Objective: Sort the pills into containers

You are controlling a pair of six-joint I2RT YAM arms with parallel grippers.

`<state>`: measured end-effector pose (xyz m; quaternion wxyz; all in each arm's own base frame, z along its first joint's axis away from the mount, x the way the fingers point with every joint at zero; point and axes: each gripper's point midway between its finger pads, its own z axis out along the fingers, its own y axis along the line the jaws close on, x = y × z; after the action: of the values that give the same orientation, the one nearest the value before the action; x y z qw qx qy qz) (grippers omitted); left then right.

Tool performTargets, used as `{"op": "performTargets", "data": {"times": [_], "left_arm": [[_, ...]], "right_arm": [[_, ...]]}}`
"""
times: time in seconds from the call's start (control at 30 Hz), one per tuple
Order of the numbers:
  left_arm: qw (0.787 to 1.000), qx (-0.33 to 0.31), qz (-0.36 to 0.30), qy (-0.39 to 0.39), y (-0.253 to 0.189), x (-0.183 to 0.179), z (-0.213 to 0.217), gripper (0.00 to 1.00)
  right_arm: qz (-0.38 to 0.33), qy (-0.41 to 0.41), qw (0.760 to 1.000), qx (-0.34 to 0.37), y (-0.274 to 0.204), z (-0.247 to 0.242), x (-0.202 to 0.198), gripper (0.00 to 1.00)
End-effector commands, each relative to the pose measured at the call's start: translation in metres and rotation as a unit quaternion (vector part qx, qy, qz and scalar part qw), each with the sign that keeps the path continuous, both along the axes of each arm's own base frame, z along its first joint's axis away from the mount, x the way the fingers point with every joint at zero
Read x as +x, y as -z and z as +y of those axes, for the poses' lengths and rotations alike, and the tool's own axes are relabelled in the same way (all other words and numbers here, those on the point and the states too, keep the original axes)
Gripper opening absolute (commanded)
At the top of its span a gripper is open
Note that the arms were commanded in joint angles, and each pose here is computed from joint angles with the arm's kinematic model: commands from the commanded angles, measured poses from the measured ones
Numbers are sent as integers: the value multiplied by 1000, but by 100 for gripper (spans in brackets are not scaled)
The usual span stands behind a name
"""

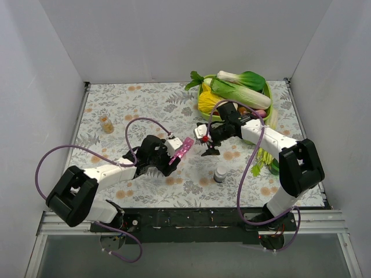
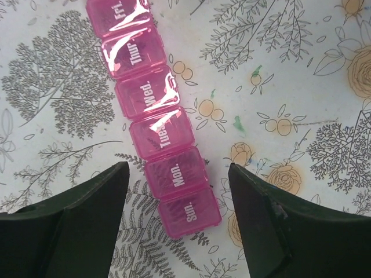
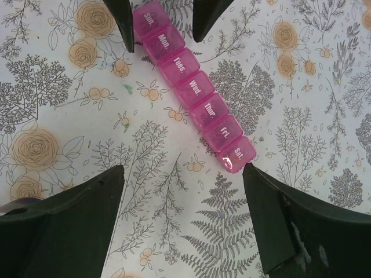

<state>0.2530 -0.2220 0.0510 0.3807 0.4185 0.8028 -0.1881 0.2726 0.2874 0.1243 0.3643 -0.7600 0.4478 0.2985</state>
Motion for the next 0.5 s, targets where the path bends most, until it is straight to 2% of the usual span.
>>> {"op": "performTargets", "data": {"times": [0.0, 0.13, 0.2, 0.3, 0.47], "left_arm": [[999, 9, -4, 35, 11, -4, -7, 67], [998, 28, 9, 55, 22, -9, -8, 56], [998, 34, 7, 58, 23, -7, -8, 40], [997, 37, 1, 72, 24, -9, -8, 26], [994, 30, 2, 101, 25, -20, -10, 22]], "right_arm": [[-20, 3, 1000, 20, -15, 4, 6, 91], [-30, -6, 999, 11, -11, 4, 11, 90], [-37, -16, 999, 7, -9, 5, 14, 90], [-31, -32, 999, 0, 0, 5, 11, 90], [-15, -51, 998, -16, 16, 2, 6, 90]]}}
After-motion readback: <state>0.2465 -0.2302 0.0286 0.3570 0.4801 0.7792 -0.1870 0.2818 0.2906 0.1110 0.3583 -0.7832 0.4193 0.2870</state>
